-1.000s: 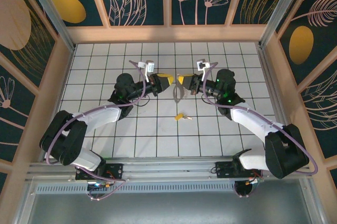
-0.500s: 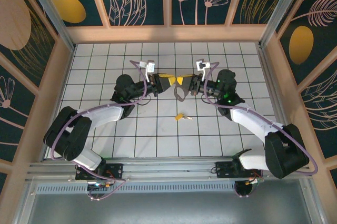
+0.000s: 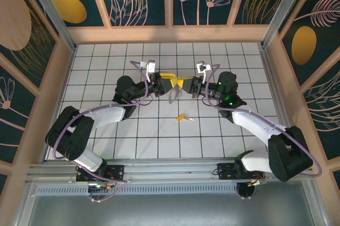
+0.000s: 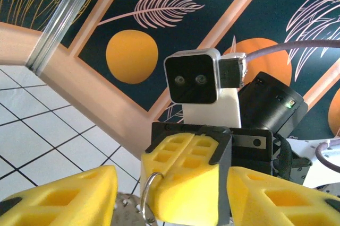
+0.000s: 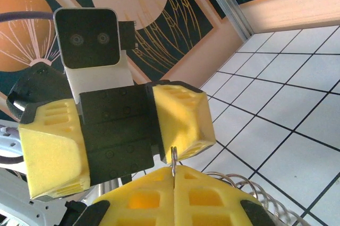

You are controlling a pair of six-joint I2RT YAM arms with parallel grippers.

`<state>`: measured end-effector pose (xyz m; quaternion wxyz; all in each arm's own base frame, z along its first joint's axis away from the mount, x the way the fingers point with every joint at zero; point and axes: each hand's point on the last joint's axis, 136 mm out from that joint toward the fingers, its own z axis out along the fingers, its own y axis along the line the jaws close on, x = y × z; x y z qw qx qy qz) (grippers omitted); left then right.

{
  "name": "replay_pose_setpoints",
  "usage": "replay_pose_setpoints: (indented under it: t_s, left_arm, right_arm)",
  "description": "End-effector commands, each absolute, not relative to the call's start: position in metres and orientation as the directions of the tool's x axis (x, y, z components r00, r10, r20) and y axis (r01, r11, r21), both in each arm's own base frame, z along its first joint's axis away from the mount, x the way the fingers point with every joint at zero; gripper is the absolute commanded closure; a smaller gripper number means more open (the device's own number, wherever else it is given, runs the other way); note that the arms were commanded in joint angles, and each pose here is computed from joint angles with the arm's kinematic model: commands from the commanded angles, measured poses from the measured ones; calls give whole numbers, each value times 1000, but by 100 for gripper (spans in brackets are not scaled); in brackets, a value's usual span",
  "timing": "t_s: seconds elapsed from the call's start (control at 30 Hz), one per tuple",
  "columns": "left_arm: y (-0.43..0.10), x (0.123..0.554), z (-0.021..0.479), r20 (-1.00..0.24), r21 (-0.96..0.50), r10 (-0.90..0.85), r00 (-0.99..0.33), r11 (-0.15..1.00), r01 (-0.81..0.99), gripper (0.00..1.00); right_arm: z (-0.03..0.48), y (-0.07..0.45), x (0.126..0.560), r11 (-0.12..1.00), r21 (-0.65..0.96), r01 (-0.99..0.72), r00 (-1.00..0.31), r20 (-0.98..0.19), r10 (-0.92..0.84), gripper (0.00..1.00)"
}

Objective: Put the keys on the keyring

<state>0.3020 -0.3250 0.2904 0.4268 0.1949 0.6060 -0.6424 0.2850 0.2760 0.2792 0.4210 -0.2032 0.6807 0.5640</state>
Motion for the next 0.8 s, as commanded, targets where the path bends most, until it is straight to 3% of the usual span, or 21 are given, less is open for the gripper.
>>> replay_pose_setpoints:
  t_s: [0.0,0.37,0.77]
  left_arm:
    - [-318,303,301,-789,-574,-350,-505,127,809,41]
    - [-321,300,301,-785,-574,-335,-521,75,816,53]
    - [-330,298,302,-774,-578,-324,-544,11,816,58]
  right_arm:
    - [297,272,276,266,549,-792,-505,-835,220,100]
    - [305,275,272,234,547,-804,-504,-835,221,100]
    - [303,281,277,220,551,-805,-511,-832,214,100]
